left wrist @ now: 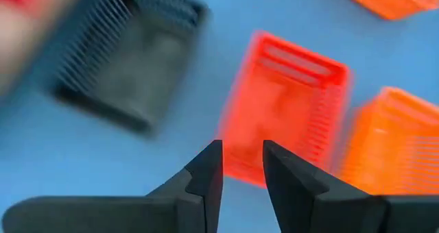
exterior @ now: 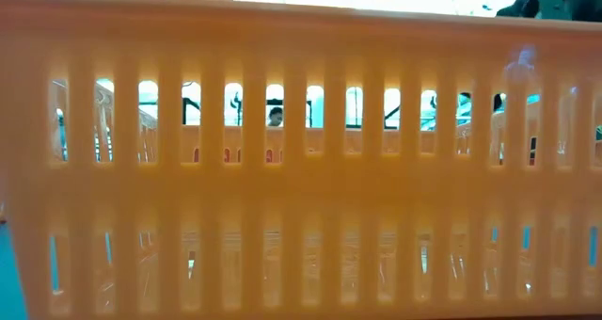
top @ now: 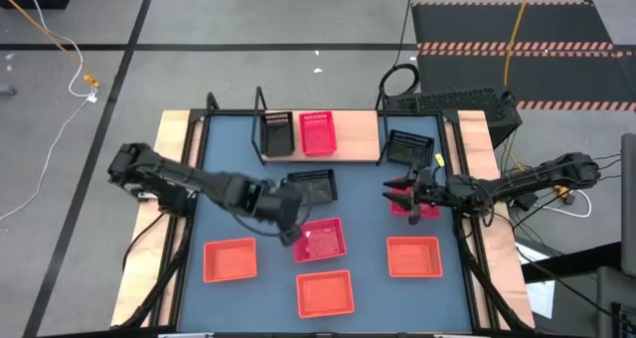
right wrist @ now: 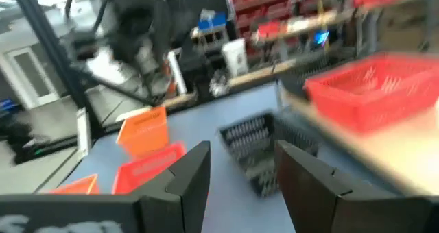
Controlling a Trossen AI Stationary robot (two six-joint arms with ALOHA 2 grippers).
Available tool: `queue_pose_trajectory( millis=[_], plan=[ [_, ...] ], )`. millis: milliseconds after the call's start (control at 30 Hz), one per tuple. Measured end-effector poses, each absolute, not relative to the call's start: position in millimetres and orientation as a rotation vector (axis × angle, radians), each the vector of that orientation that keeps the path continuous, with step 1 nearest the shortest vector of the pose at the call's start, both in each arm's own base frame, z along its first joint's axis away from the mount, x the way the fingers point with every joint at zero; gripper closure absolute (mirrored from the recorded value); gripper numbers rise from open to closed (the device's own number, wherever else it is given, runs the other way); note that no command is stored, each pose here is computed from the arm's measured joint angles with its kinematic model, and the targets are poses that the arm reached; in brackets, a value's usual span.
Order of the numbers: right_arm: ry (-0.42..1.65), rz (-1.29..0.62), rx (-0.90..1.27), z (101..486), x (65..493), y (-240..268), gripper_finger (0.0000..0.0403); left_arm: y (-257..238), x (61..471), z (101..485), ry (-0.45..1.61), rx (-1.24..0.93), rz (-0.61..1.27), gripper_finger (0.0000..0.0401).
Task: Stack baskets on shelf by color
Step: Put the left orange basket on the shelf
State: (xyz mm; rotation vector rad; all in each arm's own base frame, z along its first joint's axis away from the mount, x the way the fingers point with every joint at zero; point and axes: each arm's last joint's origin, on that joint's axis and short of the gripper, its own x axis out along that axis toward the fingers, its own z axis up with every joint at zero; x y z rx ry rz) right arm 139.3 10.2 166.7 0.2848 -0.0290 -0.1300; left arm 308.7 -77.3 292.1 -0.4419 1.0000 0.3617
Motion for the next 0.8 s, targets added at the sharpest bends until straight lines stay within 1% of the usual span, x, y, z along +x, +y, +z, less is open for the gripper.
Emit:
queue_pose_trajectory(
  millis=[100,200,333,500,600,800],
  plan=[
    [-0.099,-0.125,0.228,174,139,10,0.0248,-102,298,282,1.054,-0.625,0.386,0.0303],
    [-0.150,-0.118,0.214,179,138,10,0.0248,-125,285,273,1.097,-0.747,0.440,0.0304],
    [-0.178,-0.121,0.183,182,138,10,0.0248,-145,266,256,1.139,-0.844,0.578,0.0304],
    [-0.180,-0.122,0.174,182,138,10,0.0248,-153,251,232,1.149,-0.915,0.704,0.0301],
    [-0.170,-0.122,0.174,181,138,10,0.0248,-153,244,221,1.182,-0.971,0.780,0.0283],
    [-0.154,-0.122,0.171,180,138,10,0.0248,-149,236,207,1.222,-0.980,0.847,0.0222]
  ],
)
